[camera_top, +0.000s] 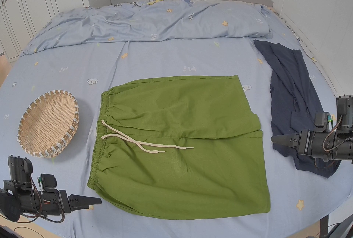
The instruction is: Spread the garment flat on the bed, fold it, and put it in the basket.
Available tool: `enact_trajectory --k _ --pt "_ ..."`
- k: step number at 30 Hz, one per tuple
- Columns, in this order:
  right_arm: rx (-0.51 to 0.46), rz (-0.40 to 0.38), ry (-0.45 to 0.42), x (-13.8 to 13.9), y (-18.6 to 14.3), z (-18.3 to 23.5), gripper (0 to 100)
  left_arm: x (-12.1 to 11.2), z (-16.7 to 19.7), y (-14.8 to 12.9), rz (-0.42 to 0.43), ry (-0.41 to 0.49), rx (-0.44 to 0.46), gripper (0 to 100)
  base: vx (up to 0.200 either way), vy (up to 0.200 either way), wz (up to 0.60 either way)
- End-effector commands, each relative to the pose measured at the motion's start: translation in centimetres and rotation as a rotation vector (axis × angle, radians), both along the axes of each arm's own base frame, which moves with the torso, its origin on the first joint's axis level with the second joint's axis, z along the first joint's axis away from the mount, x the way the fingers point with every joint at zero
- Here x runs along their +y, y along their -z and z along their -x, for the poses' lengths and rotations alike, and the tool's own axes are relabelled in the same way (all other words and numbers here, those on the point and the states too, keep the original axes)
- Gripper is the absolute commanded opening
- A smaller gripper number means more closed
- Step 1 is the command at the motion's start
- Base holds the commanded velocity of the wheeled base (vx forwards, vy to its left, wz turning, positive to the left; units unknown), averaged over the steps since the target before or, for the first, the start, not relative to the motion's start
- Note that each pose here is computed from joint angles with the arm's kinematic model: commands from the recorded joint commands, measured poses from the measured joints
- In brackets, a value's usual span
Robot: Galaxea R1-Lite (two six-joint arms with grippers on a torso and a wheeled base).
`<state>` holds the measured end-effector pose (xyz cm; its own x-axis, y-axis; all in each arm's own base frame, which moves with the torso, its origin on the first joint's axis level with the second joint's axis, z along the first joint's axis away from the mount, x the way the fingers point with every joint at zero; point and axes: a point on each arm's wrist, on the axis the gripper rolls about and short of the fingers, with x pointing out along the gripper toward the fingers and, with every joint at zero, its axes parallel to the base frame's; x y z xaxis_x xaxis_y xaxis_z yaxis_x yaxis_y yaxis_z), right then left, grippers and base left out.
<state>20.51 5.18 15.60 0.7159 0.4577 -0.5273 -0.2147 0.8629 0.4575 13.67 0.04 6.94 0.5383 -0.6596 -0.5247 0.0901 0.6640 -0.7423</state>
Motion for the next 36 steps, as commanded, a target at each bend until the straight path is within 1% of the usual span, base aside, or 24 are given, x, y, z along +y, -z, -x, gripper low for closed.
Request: enact_trajectory --k 1,3,5,9,11,13,15,20,24,28,32,36 --pt "-0.015 -0.007 -0.012 0.1 -0.1 0.6 100 0.9 -0.8 2.5 -0.019 0.014 0.103 100 0.0 0.0 0.0" --pt "-0.014 -0.006 -0.012 0.1 -0.1 0.6 100 1.1 -1.0 2.7 -0.016 0.007 0.108 100 0.0 0.0 0.0" --pt "-0.015 -0.007 -0.013 0.1 -0.1 0.6 100 1.9 -2.0 3.1 -0.021 -0.021 0.094 100 0.0 0.0 0.0" --pt "-0.013 -0.007 -0.013 0.1 -0.1 0.7 100 2.4 -3.1 3.9 -0.017 -0.029 0.062 100 0.0 0.0 0.0" --pt "-0.013 -0.007 -0.012 0.1 -0.1 0.7 100 2.4 -3.2 4.2 -0.018 -0.027 0.055 100 0.0 0.0 0.0" --pt "-0.015 -0.007 -0.009 0.0 -0.1 0.6 100 2.4 -3.9 4.5 -0.026 -0.02 0.019 100 0.0 0.0 0.0" --pt "-0.014 -0.008 -0.006 0.0 -0.1 0.6 100 2.5 -4.2 4.7 -0.028 -0.019 0.012 100 0.0 0.0 0.0" --pt "-0.013 -0.013 -0.002 0.0 -0.1 0.6 100 2.6 -5.4 5.4 -0.041 -0.012 -0.047 100 0.0 0.0 0.0" --pt "0.0 -0.021 -0.011 -0.1 0.1 0.5 100 2.3 -5.8 5.8 -0.042 0.003 -0.069 100 0.0 0.0 0.0" --pt "0.015 -0.024 -0.011 -0.1 0.3 0.2 100 2.4 -6.2 5.7 -0.047 0.003 -0.099 100 0.0 0.0 0.0" --pt "0.022 -0.022 -0.011 -0.1 0.5 0.1 100 2.3 -7.0 5.5 -0.054 0.009 -0.153 100 0.0 0.0 0.0" --pt "0.021 -0.024 -0.005 -0.1 0.6 0.0 100 2.4 -7.7 5.7 -0.043 -0.004 -0.168 100 0.0 0.0 0.0"
